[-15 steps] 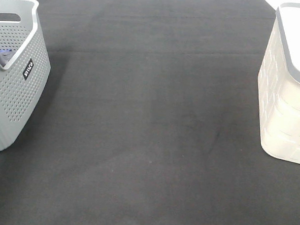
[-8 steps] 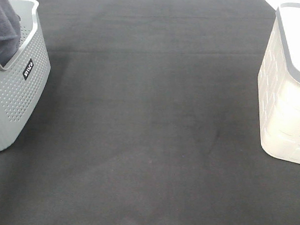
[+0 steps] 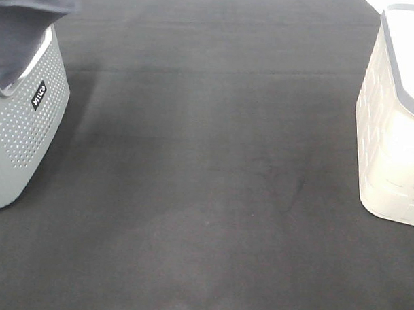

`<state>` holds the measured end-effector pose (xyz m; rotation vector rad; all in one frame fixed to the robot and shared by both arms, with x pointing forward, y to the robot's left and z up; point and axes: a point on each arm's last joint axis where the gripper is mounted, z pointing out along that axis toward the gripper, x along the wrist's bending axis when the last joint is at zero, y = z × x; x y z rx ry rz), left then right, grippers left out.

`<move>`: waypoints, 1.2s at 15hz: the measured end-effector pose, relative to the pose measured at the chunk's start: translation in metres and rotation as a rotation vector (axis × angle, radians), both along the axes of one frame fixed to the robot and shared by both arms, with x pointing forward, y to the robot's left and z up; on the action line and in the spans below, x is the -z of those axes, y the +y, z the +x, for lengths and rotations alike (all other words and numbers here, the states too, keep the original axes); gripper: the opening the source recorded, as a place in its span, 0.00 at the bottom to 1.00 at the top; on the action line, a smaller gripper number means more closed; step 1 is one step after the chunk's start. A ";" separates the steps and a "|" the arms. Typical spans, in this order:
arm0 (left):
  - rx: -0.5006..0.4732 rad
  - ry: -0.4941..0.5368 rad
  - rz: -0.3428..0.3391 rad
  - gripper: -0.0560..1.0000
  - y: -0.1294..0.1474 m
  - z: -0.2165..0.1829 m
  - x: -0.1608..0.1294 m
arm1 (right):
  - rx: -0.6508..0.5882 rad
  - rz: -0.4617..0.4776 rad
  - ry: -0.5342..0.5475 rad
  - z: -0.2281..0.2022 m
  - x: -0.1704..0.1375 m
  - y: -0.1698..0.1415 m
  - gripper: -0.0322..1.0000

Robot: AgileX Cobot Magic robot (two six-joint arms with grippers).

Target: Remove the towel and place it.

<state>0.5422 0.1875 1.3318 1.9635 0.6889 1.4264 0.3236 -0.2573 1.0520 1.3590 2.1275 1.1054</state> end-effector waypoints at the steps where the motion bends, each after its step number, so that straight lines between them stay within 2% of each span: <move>1: 0.009 0.011 0.021 0.05 -0.017 0.007 0.005 | -0.018 0.019 -0.006 0.008 0.000 0.004 0.60; 2: 0.020 0.016 0.055 0.05 -0.035 0.015 0.013 | -0.035 0.035 -0.013 0.016 0.000 0.007 0.60; 3: 0.027 0.018 0.058 0.05 -0.049 0.021 0.017 | -0.054 0.048 -0.015 0.024 0.002 0.010 0.60; 6: 0.064 0.057 0.027 0.05 -0.084 0.034 0.035 | -0.124 0.094 -0.007 0.046 0.008 0.021 0.60; 8: 0.081 0.090 0.027 0.05 -0.100 0.041 0.049 | -0.155 0.143 -0.021 0.058 0.010 0.027 0.60; 12: 0.117 0.147 0.042 0.05 -0.126 0.051 0.074 | -0.237 0.226 -0.100 0.074 0.009 0.038 0.53; 14: 0.149 0.171 0.041 0.05 -0.139 0.049 0.082 | -0.274 0.310 -0.107 0.079 0.008 0.044 0.55; 15: 0.167 0.192 0.033 0.05 -0.150 0.049 0.089 | -0.309 0.351 -0.116 0.084 0.011 0.055 0.60; 16: 0.172 0.202 0.029 0.05 -0.152 0.049 0.092 | -0.316 0.355 -0.114 0.087 0.014 0.063 0.61; 18: 0.170 0.226 0.031 0.05 -0.153 0.050 0.096 | -0.323 0.303 -0.102 0.097 0.021 0.081 0.62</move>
